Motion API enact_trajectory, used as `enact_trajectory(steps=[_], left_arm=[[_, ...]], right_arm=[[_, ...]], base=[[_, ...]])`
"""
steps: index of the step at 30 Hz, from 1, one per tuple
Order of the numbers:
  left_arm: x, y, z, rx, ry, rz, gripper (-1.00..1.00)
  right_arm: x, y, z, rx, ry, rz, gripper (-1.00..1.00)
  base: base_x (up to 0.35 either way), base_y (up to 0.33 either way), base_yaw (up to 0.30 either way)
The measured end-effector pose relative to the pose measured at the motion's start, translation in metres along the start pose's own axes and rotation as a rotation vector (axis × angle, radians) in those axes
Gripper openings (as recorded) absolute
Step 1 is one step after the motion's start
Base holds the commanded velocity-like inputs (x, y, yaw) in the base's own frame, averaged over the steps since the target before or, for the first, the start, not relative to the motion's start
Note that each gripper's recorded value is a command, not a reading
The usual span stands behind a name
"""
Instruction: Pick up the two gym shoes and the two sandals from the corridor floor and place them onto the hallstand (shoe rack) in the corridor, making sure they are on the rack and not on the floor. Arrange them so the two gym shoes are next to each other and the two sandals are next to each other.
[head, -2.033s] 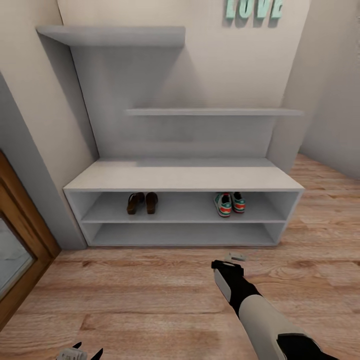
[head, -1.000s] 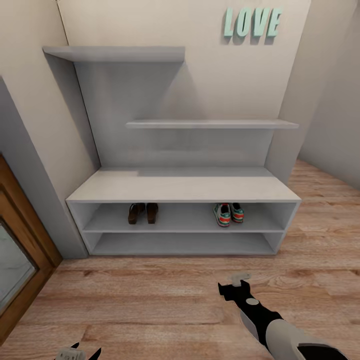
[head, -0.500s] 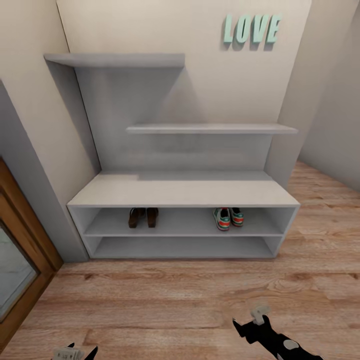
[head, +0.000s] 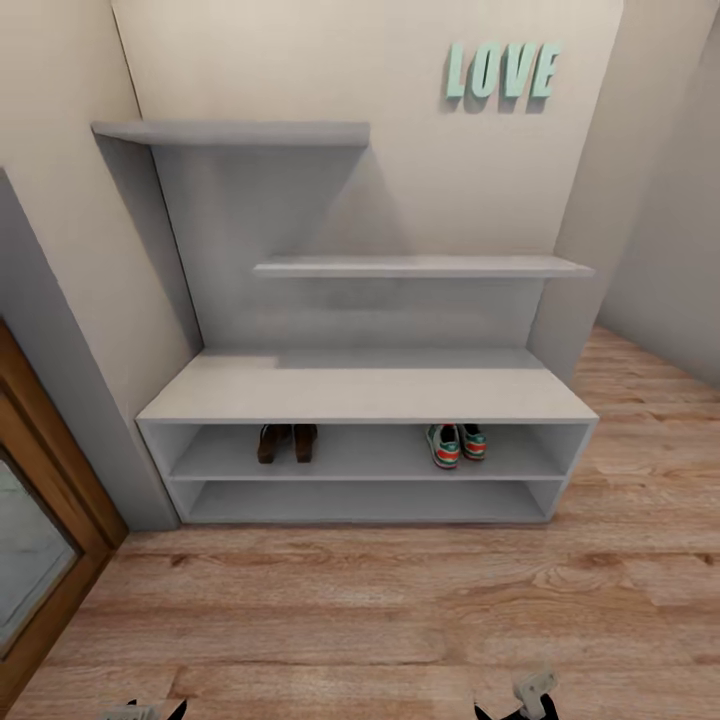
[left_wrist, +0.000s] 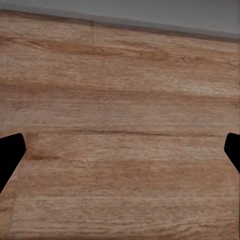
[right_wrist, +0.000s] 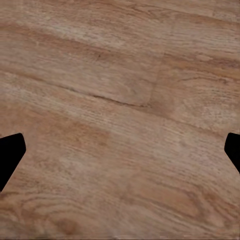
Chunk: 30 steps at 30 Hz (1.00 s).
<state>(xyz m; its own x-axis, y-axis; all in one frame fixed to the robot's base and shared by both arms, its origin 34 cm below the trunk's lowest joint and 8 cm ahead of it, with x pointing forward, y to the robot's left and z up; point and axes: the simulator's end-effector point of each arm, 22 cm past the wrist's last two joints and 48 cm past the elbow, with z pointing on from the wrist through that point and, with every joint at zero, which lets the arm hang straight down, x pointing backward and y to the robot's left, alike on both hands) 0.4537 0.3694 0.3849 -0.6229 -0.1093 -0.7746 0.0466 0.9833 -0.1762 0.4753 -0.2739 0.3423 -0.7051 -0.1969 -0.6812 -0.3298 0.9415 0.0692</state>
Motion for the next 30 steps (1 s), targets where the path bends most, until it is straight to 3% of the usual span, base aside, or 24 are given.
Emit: enact_trajectory(steps=[8, 21, 30], left_arm=[[-0.003, -0.006, -0.010, -0.002, 0.021, -0.021, 1.00], [-0.021, -0.013, -0.022, -0.005, 0.030, -0.033, 1.00], [-0.034, -0.008, -0.031, -0.059, 0.036, -0.032, 1.00]], right_arm=[[0.016, 0.014, -0.020, -0.012, 0.030, 0.015, 1.00], [0.001, 0.020, -0.042, -0.012, 0.012, 0.013, 1.00], [-0.014, 0.022, -0.053, -0.014, 0.010, 0.015, 1.00]], base=[[0.000, 0.000, 0.000], [0.000, 0.000, 0.000], [0.000, 0.000, 0.000]])
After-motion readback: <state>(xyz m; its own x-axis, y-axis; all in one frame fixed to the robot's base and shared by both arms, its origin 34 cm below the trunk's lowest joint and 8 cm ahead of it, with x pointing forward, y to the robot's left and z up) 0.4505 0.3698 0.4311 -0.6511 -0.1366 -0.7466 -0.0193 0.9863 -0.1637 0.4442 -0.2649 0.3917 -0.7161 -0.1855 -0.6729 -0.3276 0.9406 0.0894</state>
